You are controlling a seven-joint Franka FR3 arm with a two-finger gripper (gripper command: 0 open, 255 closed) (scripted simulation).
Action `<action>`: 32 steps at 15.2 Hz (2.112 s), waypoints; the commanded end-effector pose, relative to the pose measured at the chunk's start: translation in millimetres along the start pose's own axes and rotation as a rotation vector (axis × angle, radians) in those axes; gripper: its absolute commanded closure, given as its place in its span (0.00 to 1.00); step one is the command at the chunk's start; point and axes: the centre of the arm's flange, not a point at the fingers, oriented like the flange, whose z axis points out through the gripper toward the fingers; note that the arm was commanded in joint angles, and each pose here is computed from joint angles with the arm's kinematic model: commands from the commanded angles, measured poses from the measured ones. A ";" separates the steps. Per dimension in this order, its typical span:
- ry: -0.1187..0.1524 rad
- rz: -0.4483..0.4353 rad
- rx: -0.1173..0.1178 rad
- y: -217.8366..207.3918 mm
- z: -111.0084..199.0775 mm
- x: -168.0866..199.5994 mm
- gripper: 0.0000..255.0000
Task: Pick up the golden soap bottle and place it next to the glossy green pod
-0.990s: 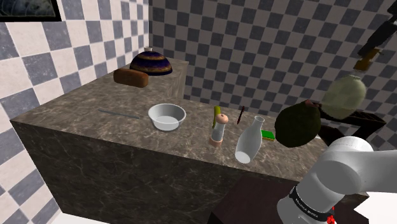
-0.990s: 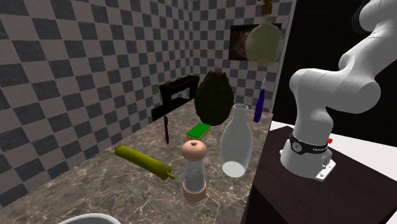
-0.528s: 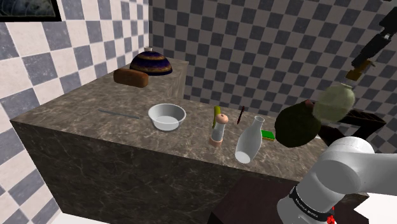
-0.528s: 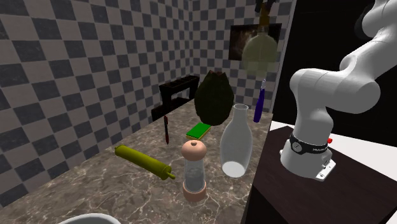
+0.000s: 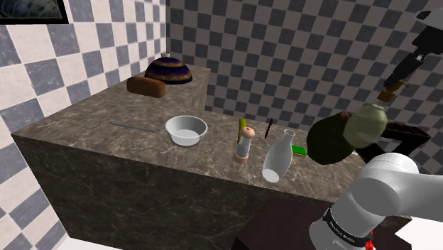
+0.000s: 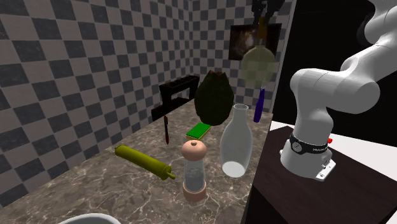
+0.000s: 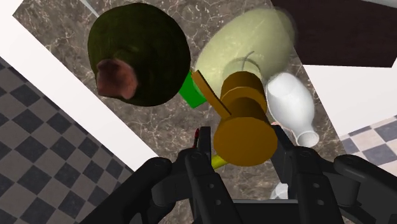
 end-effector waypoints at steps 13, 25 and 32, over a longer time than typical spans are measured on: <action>0.000 0.000 0.000 -4.5 71.5 -16.8 1.00; 0.000 0.000 0.000 -8.3 133.2 -30.7 1.00; 0.000 0.000 0.000 -10.6 169.2 -38.8 1.00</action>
